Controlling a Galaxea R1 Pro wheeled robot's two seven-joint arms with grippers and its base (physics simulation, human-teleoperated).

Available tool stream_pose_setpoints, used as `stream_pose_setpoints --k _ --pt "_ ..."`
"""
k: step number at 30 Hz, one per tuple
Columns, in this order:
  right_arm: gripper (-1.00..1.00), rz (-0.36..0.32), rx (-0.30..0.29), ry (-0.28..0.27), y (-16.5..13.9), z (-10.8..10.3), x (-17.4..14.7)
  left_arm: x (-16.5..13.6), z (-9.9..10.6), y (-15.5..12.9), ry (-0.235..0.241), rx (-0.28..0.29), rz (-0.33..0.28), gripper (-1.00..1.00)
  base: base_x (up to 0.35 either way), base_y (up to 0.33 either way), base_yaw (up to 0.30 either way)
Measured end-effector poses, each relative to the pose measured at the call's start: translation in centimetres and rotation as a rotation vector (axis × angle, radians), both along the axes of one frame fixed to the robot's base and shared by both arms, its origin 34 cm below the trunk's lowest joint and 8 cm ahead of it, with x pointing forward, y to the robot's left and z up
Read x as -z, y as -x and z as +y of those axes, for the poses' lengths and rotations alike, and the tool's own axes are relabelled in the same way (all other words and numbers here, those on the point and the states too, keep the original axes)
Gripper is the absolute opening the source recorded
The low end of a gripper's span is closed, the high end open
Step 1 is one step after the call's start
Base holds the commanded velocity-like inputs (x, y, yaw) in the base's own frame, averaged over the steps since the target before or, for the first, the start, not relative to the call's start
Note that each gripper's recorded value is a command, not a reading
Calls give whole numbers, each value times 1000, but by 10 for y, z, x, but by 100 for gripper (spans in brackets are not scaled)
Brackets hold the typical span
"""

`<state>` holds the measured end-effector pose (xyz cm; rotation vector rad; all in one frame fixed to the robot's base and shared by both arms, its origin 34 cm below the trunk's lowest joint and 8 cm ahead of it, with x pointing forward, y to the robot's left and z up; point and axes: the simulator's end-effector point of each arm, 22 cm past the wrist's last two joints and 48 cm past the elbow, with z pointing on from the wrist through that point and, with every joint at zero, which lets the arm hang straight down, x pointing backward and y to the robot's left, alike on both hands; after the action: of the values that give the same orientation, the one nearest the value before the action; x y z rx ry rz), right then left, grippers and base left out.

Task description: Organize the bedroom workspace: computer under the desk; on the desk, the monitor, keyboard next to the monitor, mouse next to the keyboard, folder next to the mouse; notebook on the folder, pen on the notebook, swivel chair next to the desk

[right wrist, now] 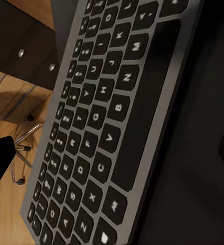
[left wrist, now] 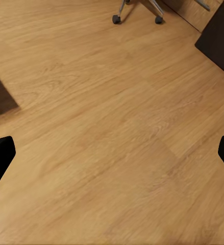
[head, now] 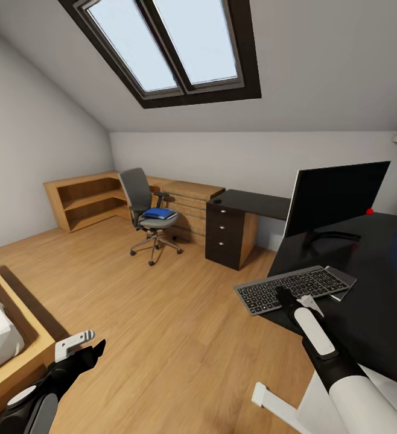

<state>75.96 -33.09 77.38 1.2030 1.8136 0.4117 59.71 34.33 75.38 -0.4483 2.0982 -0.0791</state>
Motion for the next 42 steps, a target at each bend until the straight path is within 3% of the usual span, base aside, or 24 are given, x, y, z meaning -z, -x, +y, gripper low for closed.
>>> stream_pose_setpoints --k 42 --pt "100 -5 3 1 0 -1 -2 -1 -1 -1 -1 1 -6 100 103 55 0"
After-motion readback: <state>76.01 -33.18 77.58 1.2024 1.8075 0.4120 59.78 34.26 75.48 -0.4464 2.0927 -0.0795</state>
